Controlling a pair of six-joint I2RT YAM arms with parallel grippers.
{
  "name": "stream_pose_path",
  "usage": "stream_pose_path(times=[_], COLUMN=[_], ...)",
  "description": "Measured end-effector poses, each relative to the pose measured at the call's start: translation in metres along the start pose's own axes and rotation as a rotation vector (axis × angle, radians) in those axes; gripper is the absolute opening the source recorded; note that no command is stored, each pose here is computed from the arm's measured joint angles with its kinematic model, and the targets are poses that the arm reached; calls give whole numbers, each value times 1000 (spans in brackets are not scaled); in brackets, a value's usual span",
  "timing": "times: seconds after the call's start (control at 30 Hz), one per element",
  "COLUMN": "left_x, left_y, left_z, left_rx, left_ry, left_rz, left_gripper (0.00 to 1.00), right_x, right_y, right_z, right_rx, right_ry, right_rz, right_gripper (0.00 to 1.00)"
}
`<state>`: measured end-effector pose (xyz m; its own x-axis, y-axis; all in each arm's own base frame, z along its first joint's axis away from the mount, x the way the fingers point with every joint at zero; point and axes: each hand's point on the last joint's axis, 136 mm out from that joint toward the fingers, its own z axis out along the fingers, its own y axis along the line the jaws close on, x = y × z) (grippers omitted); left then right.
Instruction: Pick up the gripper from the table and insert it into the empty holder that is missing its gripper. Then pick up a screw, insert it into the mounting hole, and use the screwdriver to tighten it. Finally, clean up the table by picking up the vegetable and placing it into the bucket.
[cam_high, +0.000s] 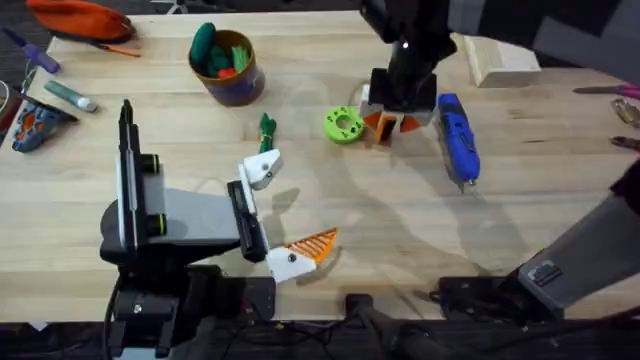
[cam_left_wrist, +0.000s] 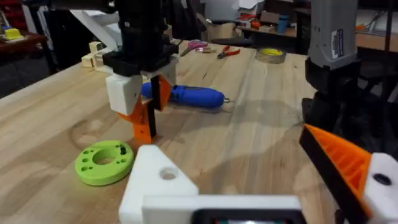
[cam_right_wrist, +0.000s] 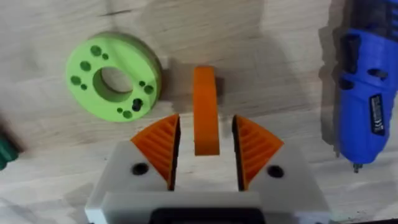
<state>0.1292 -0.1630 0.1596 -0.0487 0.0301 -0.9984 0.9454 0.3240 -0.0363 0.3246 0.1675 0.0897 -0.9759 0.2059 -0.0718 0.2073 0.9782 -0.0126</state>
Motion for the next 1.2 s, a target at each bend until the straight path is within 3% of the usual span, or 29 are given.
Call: stream_pose_path(times=[0.77,1.03,1.13,1.17,1.2], left_x=[0,0,0,0,0], left_y=[0,0,0,0,0], left_z=[0,0,0,0,0], left_rx=[0,0,0,0,0], left_ry=[0,0,0,0,0], left_rz=[0,0,0,0,0], left_gripper=[999,999,999,999,999], right_x=[-5,-5,-5,-6,-5], right_y=[0,0,0,0,0], right_z=[4,5,5,4,4], right_rx=[15,14,14,13,14], right_ry=[-18,-18,-19,-19,-19], right_rz=[0,1,0,0,0], right_gripper=[372,245,164,60,25])
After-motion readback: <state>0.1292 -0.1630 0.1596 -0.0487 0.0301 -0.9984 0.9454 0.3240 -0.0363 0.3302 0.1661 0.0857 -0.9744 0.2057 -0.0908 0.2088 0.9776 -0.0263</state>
